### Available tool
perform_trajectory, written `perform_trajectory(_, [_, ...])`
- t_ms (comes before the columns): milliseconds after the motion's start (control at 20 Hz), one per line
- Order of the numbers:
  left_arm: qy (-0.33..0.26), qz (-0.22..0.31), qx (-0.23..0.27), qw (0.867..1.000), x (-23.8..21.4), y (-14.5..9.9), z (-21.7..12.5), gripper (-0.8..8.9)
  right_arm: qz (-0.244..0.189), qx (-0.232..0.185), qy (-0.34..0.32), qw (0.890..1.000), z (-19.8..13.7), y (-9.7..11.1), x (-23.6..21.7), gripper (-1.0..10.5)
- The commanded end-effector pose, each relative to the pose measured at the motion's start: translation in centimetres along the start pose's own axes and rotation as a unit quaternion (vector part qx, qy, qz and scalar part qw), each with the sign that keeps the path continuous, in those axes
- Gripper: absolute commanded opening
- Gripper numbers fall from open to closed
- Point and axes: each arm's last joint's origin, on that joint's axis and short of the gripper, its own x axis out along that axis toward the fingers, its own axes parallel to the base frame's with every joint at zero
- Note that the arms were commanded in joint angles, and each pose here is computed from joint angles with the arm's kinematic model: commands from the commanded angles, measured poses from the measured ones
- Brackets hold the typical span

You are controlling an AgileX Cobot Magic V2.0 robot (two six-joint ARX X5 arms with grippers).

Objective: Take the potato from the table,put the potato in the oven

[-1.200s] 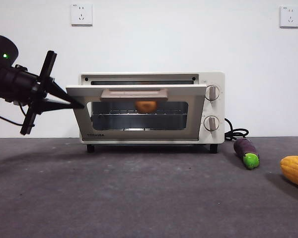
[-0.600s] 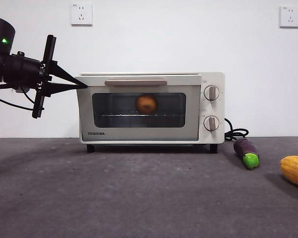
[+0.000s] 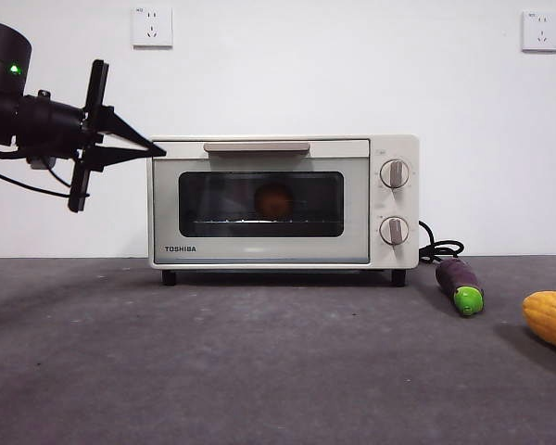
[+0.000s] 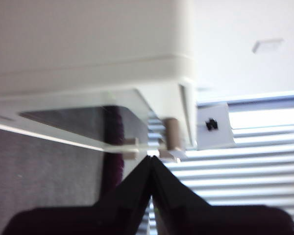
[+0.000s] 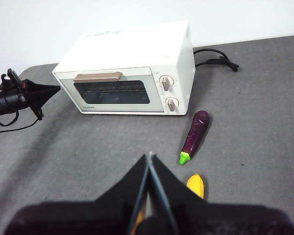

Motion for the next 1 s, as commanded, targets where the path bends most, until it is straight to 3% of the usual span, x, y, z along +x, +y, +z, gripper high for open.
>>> perform_trajectory(50, [0.027, -0.019, 0.009, 0.999, 0.3, -0.3, -0.2, -0.08, -0.006, 0.003, 0.0, 1.0, 0.0, 0.0, 0.0, 0.0])
perform_trajectory(300, [0.045, -0.045, 0.053, 0.997, -0.1, -3.1, -0.9, -0.08, -0.027, -0.005, -0.003, 1.0, -0.1, -0.2, 0.0, 0.0])
perform_trajectory(550, [0.031, -0.085, 0.136, 0.987, -2.1, -8.7, -2.1, -0.08, -0.027, -0.005, -0.003, 1.0, -0.1, -0.2, 0.0, 0.0])
perform_trajectory(750, [0.014, -0.116, 0.22, 0.969, -4.5, -13.2, -3.8, -0.08, -0.027, -0.005, -0.003, 1.0, -0.2, -0.2, 0.0, 0.0])
perform_trajectory(1000, [-0.02, -0.111, 0.341, 0.933, -8.3, -18.1, -7.2, -0.08, -0.027, -0.005, -0.003, 1.0, -0.2, -0.2, 0.0, 0.0])
